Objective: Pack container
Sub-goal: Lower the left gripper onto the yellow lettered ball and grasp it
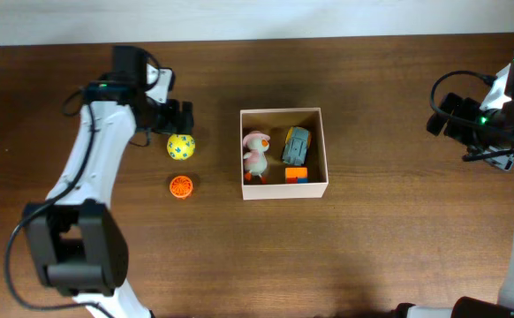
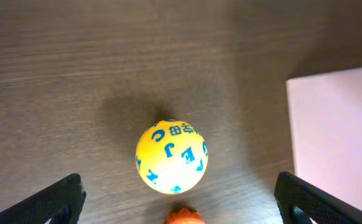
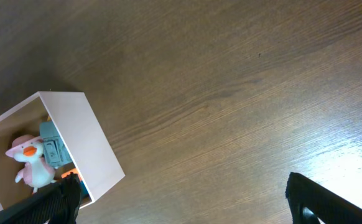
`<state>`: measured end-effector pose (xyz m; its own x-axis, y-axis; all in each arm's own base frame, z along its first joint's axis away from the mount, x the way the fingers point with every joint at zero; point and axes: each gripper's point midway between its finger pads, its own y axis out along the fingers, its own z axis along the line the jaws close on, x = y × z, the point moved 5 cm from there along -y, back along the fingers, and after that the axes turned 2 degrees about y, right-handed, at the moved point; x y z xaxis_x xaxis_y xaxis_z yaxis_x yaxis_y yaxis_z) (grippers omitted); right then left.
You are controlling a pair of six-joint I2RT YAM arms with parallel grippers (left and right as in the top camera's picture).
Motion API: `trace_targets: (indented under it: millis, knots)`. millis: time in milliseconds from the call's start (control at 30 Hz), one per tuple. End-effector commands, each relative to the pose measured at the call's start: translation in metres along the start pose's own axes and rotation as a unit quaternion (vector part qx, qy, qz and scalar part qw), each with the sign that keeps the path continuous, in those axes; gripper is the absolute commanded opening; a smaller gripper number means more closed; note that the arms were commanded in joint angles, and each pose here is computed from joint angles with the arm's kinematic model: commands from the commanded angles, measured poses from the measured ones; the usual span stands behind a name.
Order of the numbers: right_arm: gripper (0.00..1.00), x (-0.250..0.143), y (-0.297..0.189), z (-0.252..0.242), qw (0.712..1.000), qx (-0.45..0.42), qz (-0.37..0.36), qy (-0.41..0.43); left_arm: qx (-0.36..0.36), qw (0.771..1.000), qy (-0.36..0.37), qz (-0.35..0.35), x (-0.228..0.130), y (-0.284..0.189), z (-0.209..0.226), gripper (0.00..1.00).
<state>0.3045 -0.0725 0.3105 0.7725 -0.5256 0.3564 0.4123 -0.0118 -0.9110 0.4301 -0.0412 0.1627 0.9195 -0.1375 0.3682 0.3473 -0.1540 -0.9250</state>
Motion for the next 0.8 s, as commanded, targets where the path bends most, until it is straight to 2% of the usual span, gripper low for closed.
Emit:
trace_targets:
  millis: [0, 67, 233, 333, 467, 500, 633, 767]
  knots:
    - [0.99, -0.001, 0.005, 0.0, 1.0, 0.003, 0.009, 0.003, 0.039, 0.998, 0.019, 0.042, -0.006, 0.032, 0.005, 0.99]
    - [0.99, -0.001, 0.005, 0.0, 1.0, 0.003, 0.009, 0.003, 0.043, 0.997, 0.013, 0.063, -0.012, 0.049, 0.006, 1.0]
    - [0.99, -0.001, 0.005, 0.0, 1.0, 0.003, 0.009, 0.003, 0.04, 0.994, 0.008, 0.104, -0.027, 0.082, 0.01, 0.89]
    - [0.99, -0.001, 0.005, 0.0, 1.0, 0.003, 0.009, 0.003, 0.039, 0.993, 0.007, 0.112, -0.03, 0.091, 0.011, 0.75]
    - [0.99, -0.001, 0.005, 0.0, 1.0, 0.003, 0.009, 0.003, 0.039, 0.994, 0.009, 0.106, -0.026, 0.09, 0.011, 0.44]
    - [0.99, -0.001, 0.005, 0.0, 1.0, 0.003, 0.009, 0.003, 0.039, 0.994, 0.009, 0.105, -0.024, 0.088, 0.01, 0.4]
    - [0.99, -0.001, 0.005, 0.0, 1.0, 0.003, 0.009, 0.003, 0.038, 0.994, 0.016, 0.099, -0.008, 0.062, 0.002, 0.36]
    - [0.99, -0.001, 0.005, 0.0, 1.0, 0.003, 0.009, 0.003, 0.032, 0.996, 0.038, 0.076, 0.017, 0.014, -0.022, 0.34]
